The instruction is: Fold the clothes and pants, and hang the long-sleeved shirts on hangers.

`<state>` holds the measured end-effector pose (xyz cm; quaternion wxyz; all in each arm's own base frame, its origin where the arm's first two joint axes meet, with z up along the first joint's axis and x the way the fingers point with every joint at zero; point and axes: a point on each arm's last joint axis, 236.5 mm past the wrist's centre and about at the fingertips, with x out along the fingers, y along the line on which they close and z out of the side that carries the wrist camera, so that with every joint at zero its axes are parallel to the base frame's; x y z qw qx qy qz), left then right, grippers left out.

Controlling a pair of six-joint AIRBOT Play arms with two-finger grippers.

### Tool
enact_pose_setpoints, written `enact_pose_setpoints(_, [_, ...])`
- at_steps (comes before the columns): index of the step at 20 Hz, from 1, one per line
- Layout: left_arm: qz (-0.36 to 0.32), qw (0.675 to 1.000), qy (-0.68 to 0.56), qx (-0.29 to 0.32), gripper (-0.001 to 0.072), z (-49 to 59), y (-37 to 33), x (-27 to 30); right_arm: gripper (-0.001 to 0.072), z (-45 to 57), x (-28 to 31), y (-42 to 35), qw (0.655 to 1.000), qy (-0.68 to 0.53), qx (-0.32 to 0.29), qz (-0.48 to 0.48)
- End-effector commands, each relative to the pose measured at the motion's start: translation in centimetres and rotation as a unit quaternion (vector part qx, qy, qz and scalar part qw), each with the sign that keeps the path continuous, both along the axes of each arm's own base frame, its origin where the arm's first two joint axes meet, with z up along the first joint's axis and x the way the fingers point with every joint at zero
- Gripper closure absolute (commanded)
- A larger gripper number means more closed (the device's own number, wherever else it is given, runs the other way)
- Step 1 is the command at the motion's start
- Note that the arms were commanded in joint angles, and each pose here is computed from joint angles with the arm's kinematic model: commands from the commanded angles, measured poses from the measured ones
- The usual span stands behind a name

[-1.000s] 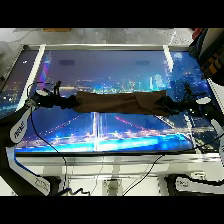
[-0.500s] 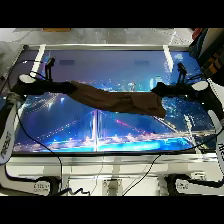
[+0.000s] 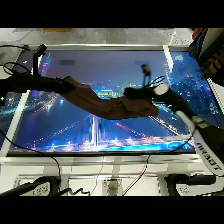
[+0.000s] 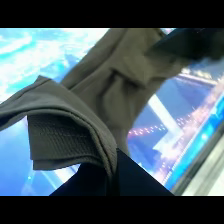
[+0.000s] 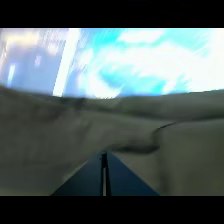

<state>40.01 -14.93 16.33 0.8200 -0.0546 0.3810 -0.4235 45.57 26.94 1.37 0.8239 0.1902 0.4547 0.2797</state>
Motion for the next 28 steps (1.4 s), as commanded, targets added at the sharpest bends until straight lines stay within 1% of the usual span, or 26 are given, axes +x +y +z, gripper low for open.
enact_pose_setpoints(1, [-0.02, 1.0, -0.004, 0.001, 0.0698, 0.9, -0.7, -1.5, 0.0702, -4.1, -4.6, 8.1, 0.998, 0.04, 0.001, 0.054])
enact_pose_setpoints(3, [-0.032, 0.999, 0.004, 0.001, 0.0698, 0.4, -1.6, -1.6, 0.0701, -4.8, -6.2, 12.3, 0.997, 0.029, 0.003, 0.069])
enact_pose_setpoints(6, [-0.056, 0.998, 0.019, 0.0, 0.0698, -0.9, -3.5, -1.9, 0.0702, -3.8, -8.7, 17.2, 0.995, 0.024, 0.023, 0.09])
enact_pose_setpoints(9, [-0.074, 0.996, 0.04, -0.001, 0.0698, -2.8, -5.5, -1.6, 0.0701, -3.2, -10.4, 18.7, 0.993, 0.02, 0.023, 0.115])
enact_pose_setpoints(11, [-0.082, 0.995, 0.051, -0.001, 0.0699, -4.3, -6.9, -1.3, 0.07, -3.8, -10.0, 17.5, 0.992, 0.013, -0.002, 0.127])
enact_pose_setpoints(12, [-0.077, 0.996, 0.054, -0.004, 0.0698, -4.9, -7.6, -0.8, 0.07, -4.2, -9.3, 16.2, 0.991, 0.008, -0.022, 0.13])
enact_pose_setpoints(13, [-0.056, 0.996, 0.063, -0.017, 0.0698, -5.2, -8.6, 0.1, 0.07, -4.4, -8.4, 14.6, 0.991, 0.008, -0.039, 0.13])
enact_pose_setpoints(15, [0.001, 0.994, 0.084, -0.072, 0.0698, -4.8, -11.0, 2.3, 0.07, -4.1, -5.9, 9.9, 0.991, 0.016, -0.064, 0.112])
enact_pose_setpoints(16, [0.016, 0.992, 0.081, -0.096, 0.0698, -4.5, -12.4, 3.2, 0.07, -3.6, -4.4, 7.2, 0.992, 0.016, -0.077, 0.098])
enact_pose_setpoints(17, [0.028, 0.99, 0.075, -0.116, 0.0698, -4.4, -13.9, 3.9, 0.07, -2.9, -2.8, 3.7, 0.992, 0.011, -0.094, 0.078])
enact_pose_setpoints(19, [0.052, 0.987, 0.06, -0.137, 0.0699, -4.6, -16.9, 5.0, 0.0701, -0.6, 0.3, -3.4, 0.993, 0.0, -0.116, 0.019])
enact_pose_setpoints(22, [0.099, 0.981, 0.037, -0.164, 0.0699, -5.2, -21.6, 6.3, 0.07, 3.8, 2.9, -12.6, 0.991, -0.021, -0.114, -0.073])
enact_pose_setpoints(23, [0.117, 0.978, 0.031, -0.171, 0.0698, -5.7, -23.3, 6.4, 0.07, 5.1, 3.2, -15.2, 0.988, -0.028, -0.113, -0.098])
enact_pose_setpoints(25, [0.147, 0.975, 0.011, -0.166, 0.0698, -7.4, -26.0, 6.4, 0.07, 6.8, 3.2, -18.9, 0.984, -0.033, -0.112, -0.133])
enact_pose_setpoints(28, [0.178, 0.973, -0.012, -0.148, 0.0698, -10.4, -29.1, 5.8, 0.07, 6.7, 2.7, -21.8, 0.981, -0.015, -0.115, -0.153])
